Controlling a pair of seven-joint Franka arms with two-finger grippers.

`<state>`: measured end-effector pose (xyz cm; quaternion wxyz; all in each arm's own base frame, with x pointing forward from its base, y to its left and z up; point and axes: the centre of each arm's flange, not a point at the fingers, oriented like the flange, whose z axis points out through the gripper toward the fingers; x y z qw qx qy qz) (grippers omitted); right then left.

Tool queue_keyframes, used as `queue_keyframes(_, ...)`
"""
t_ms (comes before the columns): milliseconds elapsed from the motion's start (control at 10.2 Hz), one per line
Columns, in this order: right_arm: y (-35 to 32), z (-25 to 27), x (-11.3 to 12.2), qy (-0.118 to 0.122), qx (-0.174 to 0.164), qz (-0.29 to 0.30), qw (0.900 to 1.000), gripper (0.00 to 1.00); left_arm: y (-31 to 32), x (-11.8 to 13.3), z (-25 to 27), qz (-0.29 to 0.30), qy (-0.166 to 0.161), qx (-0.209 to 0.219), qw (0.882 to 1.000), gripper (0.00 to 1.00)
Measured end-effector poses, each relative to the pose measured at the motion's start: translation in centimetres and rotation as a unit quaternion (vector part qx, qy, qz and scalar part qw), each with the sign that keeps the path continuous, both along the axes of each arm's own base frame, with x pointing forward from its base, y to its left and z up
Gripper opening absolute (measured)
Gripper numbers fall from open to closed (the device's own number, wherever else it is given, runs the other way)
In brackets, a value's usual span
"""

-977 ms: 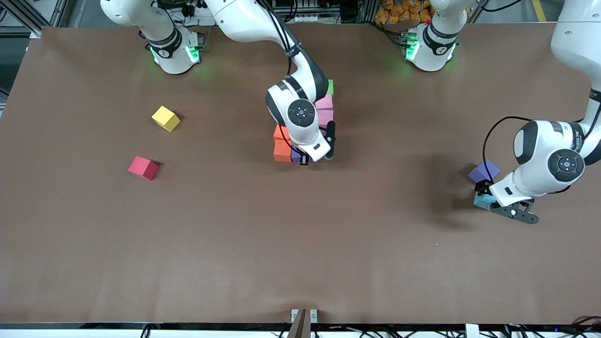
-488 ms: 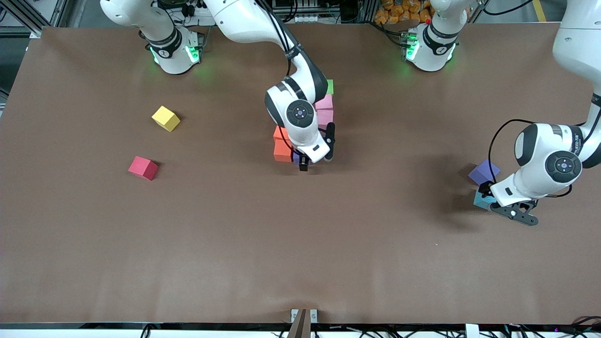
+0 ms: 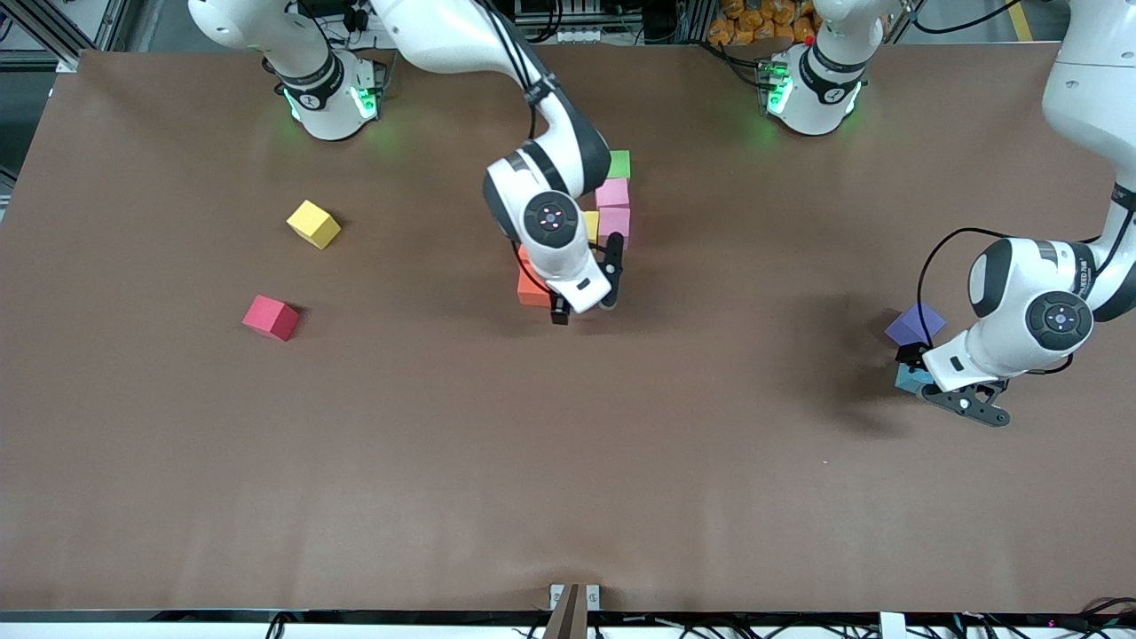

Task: Form number 2 with 11 blocks
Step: 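Place the purple cube with the right gripper while the left gripper grasps cyan, then lift the cyan cube with the left gripper while the right gripper retracts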

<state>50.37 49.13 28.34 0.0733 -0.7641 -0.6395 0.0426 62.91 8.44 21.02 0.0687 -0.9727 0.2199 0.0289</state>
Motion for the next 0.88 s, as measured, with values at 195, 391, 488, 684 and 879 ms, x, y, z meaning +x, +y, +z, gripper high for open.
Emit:
queue_keyframes(195, -5.7, 6.1, 3.5, -0.005, 0.007, -0.085, 0.996, 1.0, 0.3, -0.2, -0.9, 0.007, 0.007, -0.007, 1.0, 1.0)
queue_keyframes(391, -14.0, 9.8, 7.1, -0.014, 0.006, -0.182, 0.983, 1.0, 0.3, -0.2, -0.9, 0.012, 0.007, -0.012, 1.0, 1.0)
queue_keyframes(488, -19.0, 11.2, 9.1, -0.021, -0.003, -0.216, 0.976, 1.0, 0.3, -0.2, -0.9, 0.012, 0.007, -0.012, 1.0, 0.86)
queue_keyframes(684, -29.5, 14.0, 11.6, -0.002, -0.02, -0.304, 0.953, 1.0, 0.1, -0.1, -0.8, 0.011, 0.006, -0.013, 1.0, 0.63)
queue_keyframes(879, -39.7, 17.0, 11.9, 0.032, -0.037, -0.378, 0.925, 1.0, -0.1, -0.1, -0.8, 0.021, 0.007, -0.023, 0.999, 0.63)
